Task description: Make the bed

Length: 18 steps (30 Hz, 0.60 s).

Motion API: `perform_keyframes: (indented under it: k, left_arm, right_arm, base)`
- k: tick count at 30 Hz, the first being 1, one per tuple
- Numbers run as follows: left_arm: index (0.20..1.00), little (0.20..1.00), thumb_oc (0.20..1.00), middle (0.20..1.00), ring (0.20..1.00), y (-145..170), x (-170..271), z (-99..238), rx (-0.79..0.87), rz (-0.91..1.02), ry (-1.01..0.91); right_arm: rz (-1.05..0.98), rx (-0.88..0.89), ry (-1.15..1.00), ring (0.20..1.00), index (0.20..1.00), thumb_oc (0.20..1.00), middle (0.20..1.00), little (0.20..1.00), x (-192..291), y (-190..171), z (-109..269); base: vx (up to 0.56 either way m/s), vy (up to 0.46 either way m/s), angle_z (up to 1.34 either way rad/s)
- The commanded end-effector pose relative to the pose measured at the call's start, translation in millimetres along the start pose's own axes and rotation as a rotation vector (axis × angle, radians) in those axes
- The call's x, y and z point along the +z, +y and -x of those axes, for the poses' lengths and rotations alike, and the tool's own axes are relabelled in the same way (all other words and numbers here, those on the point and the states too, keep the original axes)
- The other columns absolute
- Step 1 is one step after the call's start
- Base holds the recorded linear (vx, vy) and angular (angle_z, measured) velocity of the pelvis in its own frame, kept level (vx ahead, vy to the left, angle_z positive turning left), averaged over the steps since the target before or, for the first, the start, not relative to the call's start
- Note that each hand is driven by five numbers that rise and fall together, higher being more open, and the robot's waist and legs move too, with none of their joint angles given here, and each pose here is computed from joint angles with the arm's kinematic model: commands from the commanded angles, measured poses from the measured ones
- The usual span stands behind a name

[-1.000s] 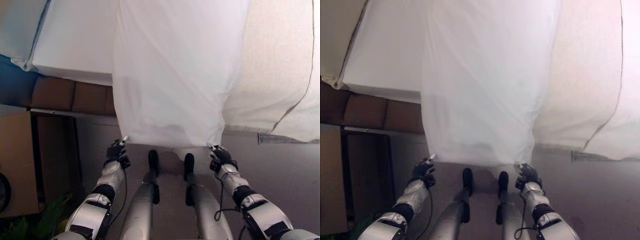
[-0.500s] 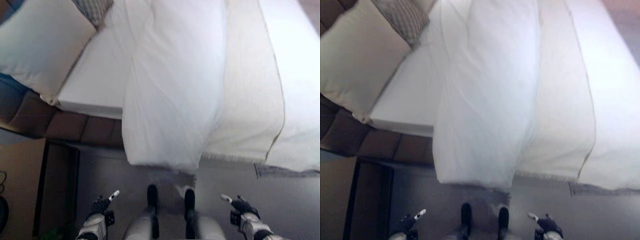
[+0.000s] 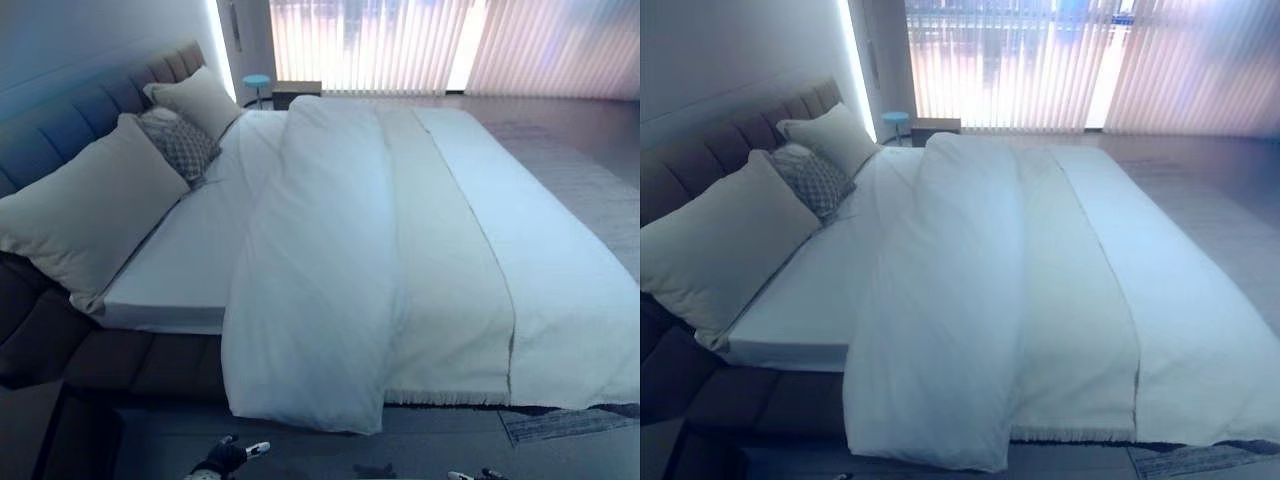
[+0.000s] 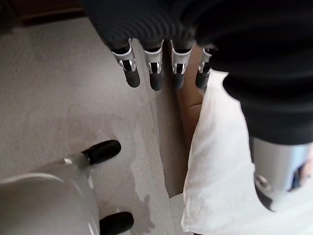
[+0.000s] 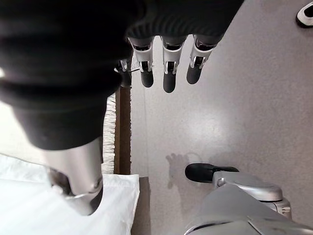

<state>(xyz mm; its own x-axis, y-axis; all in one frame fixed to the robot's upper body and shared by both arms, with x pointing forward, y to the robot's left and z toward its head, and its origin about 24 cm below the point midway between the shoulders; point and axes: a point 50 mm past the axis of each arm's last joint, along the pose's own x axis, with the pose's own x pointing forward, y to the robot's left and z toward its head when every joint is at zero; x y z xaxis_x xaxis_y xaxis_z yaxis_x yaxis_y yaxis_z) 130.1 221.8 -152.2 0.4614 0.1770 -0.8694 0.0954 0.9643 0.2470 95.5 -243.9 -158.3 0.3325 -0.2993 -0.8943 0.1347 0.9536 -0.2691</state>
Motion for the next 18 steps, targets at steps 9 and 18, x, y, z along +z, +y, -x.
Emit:
perform_keyframes:
  k: [9, 18]
  left_arm:
    - [1.000, 1.000, 1.000, 1.000, 1.000, 2, 70, 1, -0.045, 0.046, -0.276]
    - [1.000, 1.000, 1.000, 1.000, 1.000, 9, 258, 74, -0.258, 0.317, -0.943]
  right_arm:
    - [0.197, 0.033, -0.414, 1.000, 1.000, 1.000, 1.000, 1.000, 102, -4, 11]
    - [0.174, 0.229, -1.117, 1.000, 1.000, 1.000, 1.000, 1.000, 290, 23, 117]
  base:
    - [-0.01, -0.008, 0.04]
    - [-0.12, 0.101, 0.08]
